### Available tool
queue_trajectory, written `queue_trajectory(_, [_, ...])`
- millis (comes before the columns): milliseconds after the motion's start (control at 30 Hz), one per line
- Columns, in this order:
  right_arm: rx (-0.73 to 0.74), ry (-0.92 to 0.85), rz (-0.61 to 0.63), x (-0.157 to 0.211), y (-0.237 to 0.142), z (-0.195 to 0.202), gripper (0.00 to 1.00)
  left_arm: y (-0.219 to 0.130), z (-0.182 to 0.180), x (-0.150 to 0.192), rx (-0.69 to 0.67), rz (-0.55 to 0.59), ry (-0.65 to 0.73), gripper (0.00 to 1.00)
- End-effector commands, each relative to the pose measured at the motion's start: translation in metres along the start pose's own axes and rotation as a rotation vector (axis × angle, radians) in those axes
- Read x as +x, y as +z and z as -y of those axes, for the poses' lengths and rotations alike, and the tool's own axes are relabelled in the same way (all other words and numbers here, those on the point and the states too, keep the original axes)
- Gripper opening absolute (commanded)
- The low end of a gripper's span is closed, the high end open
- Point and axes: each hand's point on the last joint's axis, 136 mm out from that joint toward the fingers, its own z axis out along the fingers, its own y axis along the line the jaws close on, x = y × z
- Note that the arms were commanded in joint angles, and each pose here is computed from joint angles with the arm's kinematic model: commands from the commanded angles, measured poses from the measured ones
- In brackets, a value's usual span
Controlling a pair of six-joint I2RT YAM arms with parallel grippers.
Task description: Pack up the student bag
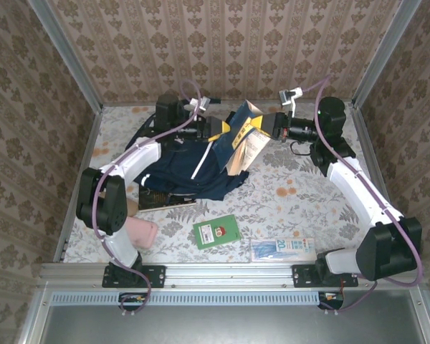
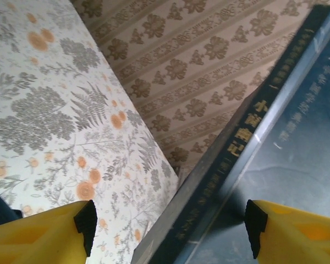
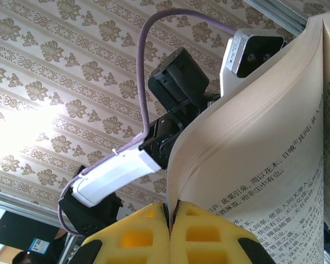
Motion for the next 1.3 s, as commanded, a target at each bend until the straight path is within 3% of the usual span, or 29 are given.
queue_trajectory(0, [-0.028, -0.04, 0.015, -0.008, 0.0, -0.005, 0.0, 0.004, 0.035, 0.001, 0.133, -0.022, 0.043, 0.74])
queue_trajectory(333, [0.067, 0.023, 0.154, -0.034, -0.018, 0.031, 0.0, 0.007, 0.033, -0.002, 0.208, 0.016, -0.035, 0.66])
queue_trajectory(467, [0.107, 0.052, 0.199, -0.039, -0.026, 0.047, 0.0, 0.006, 0.038, -0.013, 0.302, 0.067, -0.07, 0.52])
queue_trajectory(567, [0.108, 0.058, 0.201, -0.039, -0.027, 0.05, 0.0, 0.011, 0.021, -0.016, 0.314, 0.071, -0.149, 0.39])
queue_trajectory(733, [0.114, 0.07, 0.198, -0.036, -0.027, 0.055, 0.0, 0.025, 0.023, -0.006, 0.323, 0.045, -0.151, 0.36])
queue_trajectory(1067, [0.171, 0.073, 0.229, -0.04, -0.033, 0.065, 0.0, 0.025, 0.025, -0.007, 0.327, 0.043, -0.147, 0.04])
queue_trajectory(1167, [0.225, 0.069, 0.245, -0.039, -0.038, 0.071, 0.0, 0.019, 0.028, -0.014, 0.326, 0.061, -0.135, 0.01])
queue_trajectory(1200, [0.255, 0.07, 0.248, -0.037, -0.041, 0.074, 0.04, 0.016, 0.029, -0.016, 0.325, 0.07, -0.13, 0.0])
queue_trajectory(1267, [0.349, 0.058, 0.268, -0.034, -0.05, 0.082, 0.35, 0.001, 0.026, -0.028, 0.309, 0.121, -0.126, 0.0])
